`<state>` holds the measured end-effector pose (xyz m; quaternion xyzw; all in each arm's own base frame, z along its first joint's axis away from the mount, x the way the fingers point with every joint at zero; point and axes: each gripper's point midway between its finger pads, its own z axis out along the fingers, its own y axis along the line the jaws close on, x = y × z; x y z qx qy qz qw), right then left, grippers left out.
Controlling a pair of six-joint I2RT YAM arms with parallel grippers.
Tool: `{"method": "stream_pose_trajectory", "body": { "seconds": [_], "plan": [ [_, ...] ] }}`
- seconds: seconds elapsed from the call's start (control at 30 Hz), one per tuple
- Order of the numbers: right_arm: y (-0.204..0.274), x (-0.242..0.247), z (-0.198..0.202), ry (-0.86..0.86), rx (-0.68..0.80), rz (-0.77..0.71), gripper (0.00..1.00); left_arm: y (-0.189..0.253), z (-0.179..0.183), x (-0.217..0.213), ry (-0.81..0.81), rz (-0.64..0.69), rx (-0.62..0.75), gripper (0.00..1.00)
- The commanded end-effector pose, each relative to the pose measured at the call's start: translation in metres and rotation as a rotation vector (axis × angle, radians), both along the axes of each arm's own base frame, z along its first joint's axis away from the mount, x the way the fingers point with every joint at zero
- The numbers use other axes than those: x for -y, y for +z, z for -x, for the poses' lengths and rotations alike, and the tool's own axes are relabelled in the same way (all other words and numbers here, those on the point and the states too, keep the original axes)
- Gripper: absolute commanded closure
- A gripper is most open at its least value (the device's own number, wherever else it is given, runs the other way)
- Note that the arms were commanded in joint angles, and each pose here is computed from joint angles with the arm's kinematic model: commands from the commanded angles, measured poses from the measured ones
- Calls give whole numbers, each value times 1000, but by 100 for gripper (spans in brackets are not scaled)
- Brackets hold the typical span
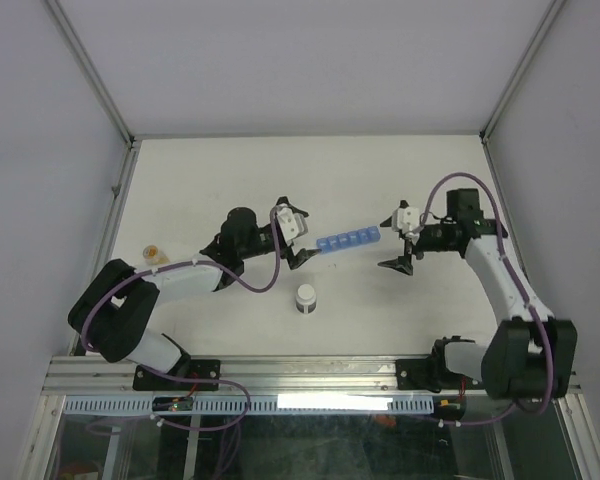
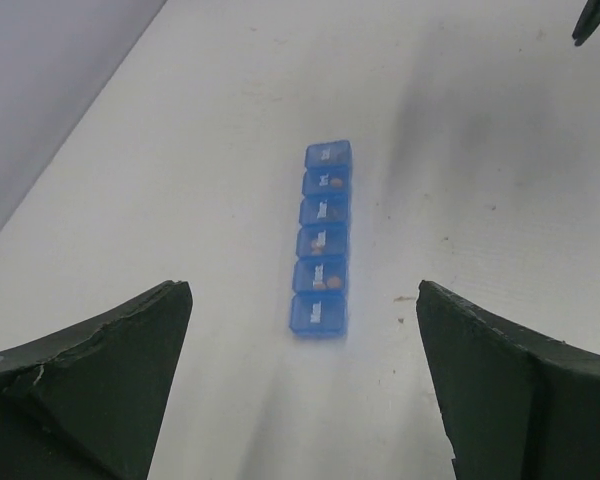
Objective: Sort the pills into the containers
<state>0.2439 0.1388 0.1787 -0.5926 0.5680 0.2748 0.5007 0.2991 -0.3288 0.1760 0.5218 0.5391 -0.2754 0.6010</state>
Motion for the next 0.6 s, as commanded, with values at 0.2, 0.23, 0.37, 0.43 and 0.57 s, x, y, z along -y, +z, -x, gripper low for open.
{"method": "stream_pose_trajectory", "body": {
  "seconds": [0.2, 0.23, 0.37, 0.43, 0.57],
  "plan": [
    [-70, -23, -75, 267, -28, 347, 8, 8, -16, -35, 174, 192, -160, 1],
    [-77, -25, -83, 257, -40, 367, 8, 16, -15, -39, 179, 209, -148, 1],
    [-97, -34, -103, 245, -77, 412, 11, 5, -12, -45, 196, 193, -159, 1],
    [-103, -38, -110, 239, -88, 428, 13, 2, -11, -47, 198, 190, -161, 1],
    [-119, -42, -116, 237, -97, 472, 16, 2, -5, -46, 169, 188, -143, 2]
  ]
}}
